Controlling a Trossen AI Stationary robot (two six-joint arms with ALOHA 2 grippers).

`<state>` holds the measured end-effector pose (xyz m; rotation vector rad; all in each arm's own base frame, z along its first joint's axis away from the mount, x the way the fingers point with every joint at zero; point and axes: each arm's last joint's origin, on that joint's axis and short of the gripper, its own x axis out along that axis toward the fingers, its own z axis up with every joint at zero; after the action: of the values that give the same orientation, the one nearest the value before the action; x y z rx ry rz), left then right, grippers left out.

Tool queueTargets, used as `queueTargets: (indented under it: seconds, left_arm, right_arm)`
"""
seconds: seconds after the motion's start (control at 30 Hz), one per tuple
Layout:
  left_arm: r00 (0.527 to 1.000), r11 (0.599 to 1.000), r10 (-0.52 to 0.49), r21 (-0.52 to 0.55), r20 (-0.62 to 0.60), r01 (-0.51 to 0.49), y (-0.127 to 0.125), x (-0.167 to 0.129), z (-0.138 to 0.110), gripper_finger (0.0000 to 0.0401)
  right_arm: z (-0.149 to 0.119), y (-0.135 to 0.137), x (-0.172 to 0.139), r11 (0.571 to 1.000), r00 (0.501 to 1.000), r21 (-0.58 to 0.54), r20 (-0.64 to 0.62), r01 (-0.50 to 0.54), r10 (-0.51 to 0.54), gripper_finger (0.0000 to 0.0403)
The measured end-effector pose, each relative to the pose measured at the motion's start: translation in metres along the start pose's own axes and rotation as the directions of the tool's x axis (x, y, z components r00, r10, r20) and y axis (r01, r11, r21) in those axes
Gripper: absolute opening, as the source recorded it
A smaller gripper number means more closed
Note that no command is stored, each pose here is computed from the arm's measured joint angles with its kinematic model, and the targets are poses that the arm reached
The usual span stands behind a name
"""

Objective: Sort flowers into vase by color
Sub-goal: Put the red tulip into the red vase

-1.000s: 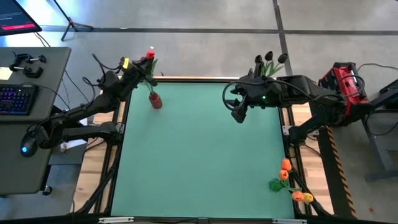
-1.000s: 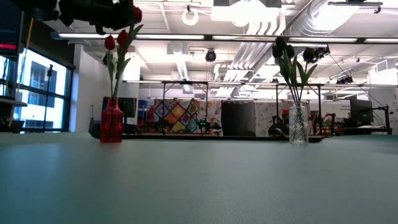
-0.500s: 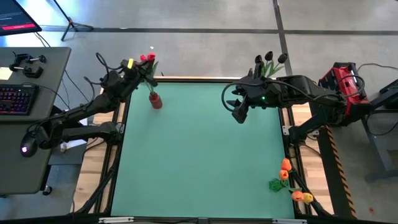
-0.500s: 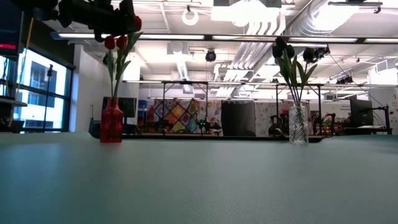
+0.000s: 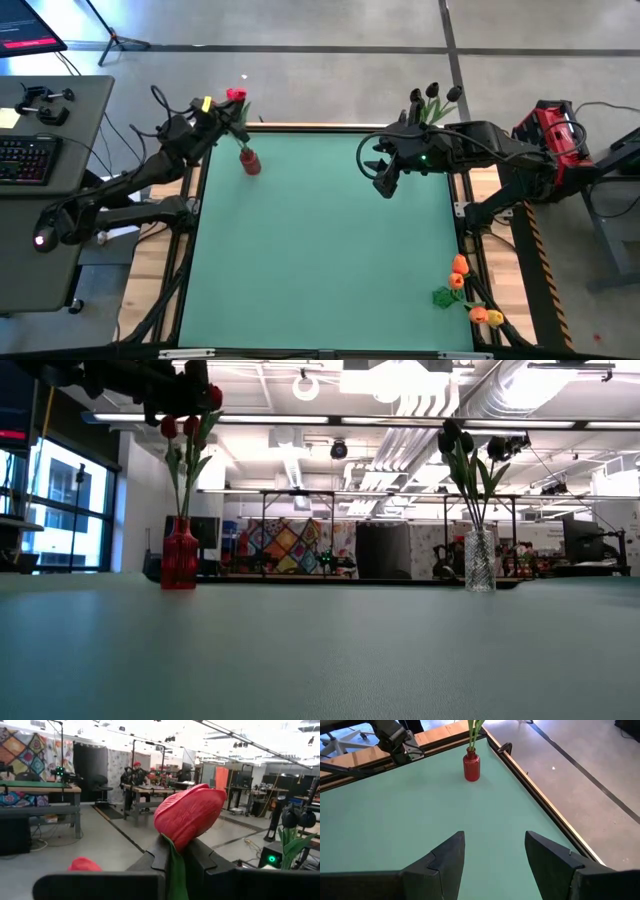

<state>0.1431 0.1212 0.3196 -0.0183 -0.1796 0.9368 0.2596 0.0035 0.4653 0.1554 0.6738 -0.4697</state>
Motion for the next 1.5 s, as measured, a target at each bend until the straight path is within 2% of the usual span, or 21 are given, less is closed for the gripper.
queueTargets:
  seconds: [0.13,0.37,0.53,0.8,1.07,1.23,1.37,1.5]
  left_arm:
    - [0.999,1.000,0.002,-0.024,-0.037,-0.003,0.001,-0.005,-0.001,0.0030]
    - [0.991,0.998,0.009,-0.064,-0.134,-0.017,0.005,-0.016,-0.006,0.0097]
    - [0.990,0.998,-0.020,-0.066,-0.137,0.011,0.007,-0.027,-0.001,0.0131]
    - [0.997,0.997,-0.078,0.012,-0.021,0.078,0.010,-0.045,0.017,0.0141]
    - [0.986,0.996,-0.092,0.006,-0.138,0.094,0.011,-0.048,0.007,0.0141]
    - [0.986,0.995,-0.093,0.014,-0.136,0.096,0.011,-0.048,0.007,0.0141]
    - [0.984,0.991,-0.127,0.020,-0.121,0.131,0.010,-0.050,0.019,0.0148]
    - [0.976,0.990,-0.126,0.045,-0.179,0.136,0.009,-0.051,0.026,0.0177]
  right_arm:
    - [0.000,0.000,0.000,1.000,1.000,0.000,0.001,0.003,-0.003,0.0197]
    - [0.000,0.000,0.000,1.000,1.000,0.000,0.002,0.004,-0.004,0.0197]
    - [0.000,0.000,0.000,1.000,1.000,0.002,0.003,0.004,-0.004,0.0197]
    - [0.004,0.001,0.000,1.000,0.999,0.016,0.035,-0.009,0.008,0.0197]
    - [0.006,0.002,0.000,1.000,0.998,0.010,0.062,-0.014,0.014,0.0197]
    - [0.008,0.002,0.000,1.000,0.996,0.015,0.082,-0.022,0.020,0.0197]
    - [0.009,0.001,0.000,1.000,0.997,0.020,0.082,-0.019,0.017,0.0197]
    - [0.010,-0.001,0.001,0.999,0.996,0.045,0.084,-0.013,0.009,0.0197]
